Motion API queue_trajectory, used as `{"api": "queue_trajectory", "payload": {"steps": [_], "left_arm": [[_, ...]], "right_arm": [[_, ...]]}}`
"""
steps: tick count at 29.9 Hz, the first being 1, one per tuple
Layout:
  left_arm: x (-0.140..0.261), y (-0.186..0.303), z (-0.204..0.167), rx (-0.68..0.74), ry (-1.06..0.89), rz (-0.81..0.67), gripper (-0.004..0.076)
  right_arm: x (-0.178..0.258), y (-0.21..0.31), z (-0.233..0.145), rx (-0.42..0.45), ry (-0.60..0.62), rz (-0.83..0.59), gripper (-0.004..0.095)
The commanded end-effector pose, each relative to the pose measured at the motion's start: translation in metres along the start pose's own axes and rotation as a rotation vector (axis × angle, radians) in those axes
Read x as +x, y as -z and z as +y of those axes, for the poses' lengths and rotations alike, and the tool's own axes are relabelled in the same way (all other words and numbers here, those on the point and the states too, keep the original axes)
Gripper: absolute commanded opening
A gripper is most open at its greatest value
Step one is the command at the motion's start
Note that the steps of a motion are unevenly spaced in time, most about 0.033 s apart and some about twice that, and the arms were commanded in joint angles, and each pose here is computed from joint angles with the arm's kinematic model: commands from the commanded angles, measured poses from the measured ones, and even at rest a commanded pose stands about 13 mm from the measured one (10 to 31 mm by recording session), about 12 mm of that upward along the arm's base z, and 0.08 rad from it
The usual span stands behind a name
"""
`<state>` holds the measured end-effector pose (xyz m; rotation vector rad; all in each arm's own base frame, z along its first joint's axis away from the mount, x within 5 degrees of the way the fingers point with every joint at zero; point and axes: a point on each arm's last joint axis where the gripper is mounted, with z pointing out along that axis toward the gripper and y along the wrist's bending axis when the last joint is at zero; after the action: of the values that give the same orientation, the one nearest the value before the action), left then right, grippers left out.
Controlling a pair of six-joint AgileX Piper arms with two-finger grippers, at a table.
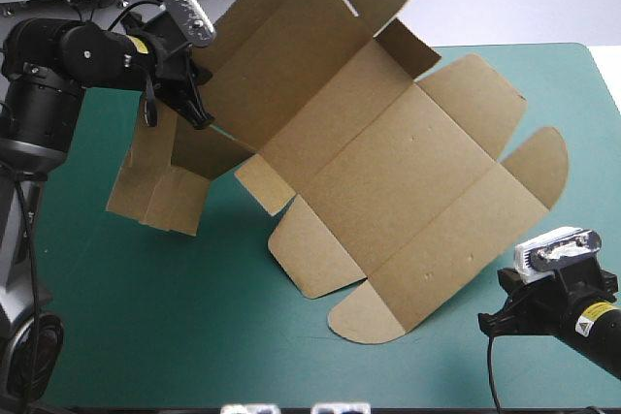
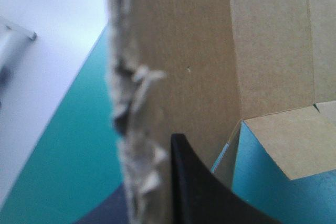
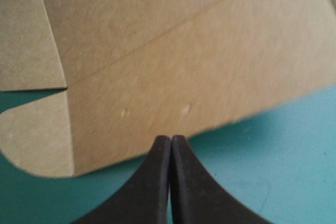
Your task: Fold the box
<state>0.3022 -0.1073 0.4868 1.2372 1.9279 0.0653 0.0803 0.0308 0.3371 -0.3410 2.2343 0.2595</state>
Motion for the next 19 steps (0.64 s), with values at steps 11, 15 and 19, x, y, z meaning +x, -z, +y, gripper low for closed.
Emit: {"api": "queue_trajectory", "payload": {"steps": [11,15,19], "left_arm": [[-0.039,0.01,-0.055,-0.267,-0.479,0.252,-0.001],[-0.042,-0.001,-0.068,-0.272,-0.529,0.249,-0.001],[-0.043,-0.012,-0.078,-0.28,-0.564,0.187,-0.001]], "right_arm": [[-0.072,0.06,0.009,-0.008,0.126,-0.566,-0.0018],[-0.083,0.08,0.009,0.03,0.159,-0.638,-0.0018],[-0.087,0.089,0.009,0.054,0.178,-0.668,-0.0018]]}}
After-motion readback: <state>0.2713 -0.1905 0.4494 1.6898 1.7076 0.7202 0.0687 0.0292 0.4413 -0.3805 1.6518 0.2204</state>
